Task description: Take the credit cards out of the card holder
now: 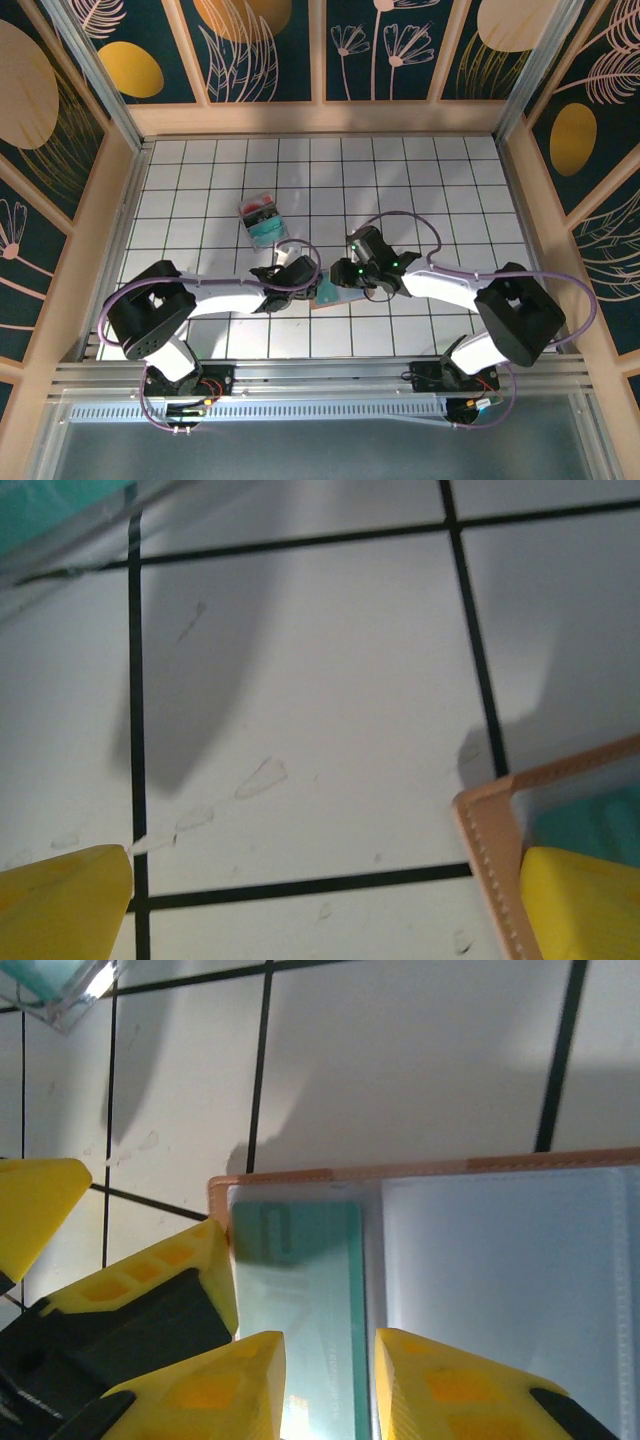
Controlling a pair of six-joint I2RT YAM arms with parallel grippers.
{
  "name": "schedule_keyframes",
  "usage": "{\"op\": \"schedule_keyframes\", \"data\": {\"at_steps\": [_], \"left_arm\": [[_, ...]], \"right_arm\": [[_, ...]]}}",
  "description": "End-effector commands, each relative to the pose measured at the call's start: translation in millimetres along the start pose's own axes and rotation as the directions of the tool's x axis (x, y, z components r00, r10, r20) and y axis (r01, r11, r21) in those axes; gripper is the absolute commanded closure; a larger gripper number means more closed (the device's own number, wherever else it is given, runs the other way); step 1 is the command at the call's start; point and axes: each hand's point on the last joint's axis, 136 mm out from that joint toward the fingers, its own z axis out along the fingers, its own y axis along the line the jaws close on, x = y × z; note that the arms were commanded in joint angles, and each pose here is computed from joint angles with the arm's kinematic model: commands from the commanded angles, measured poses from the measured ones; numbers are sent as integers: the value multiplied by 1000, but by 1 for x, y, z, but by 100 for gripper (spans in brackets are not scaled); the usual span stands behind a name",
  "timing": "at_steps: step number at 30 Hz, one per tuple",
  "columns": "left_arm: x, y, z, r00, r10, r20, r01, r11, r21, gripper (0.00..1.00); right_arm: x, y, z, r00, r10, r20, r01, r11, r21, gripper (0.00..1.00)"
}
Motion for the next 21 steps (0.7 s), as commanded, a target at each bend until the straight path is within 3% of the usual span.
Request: {"op": "schedule_keyframes", "data": {"at_steps": [1,21], "left_arm": [[8,3,-3,999,-28,-35,28,999,16,1],[18,6,7,998,1,-64,-2,1000,-14,1]], "right_arm": [[-1,18,3,999,-40,-11,39,999,-35,70],[22,-4,25,996,8,-89,-4,999,48,70]]}}
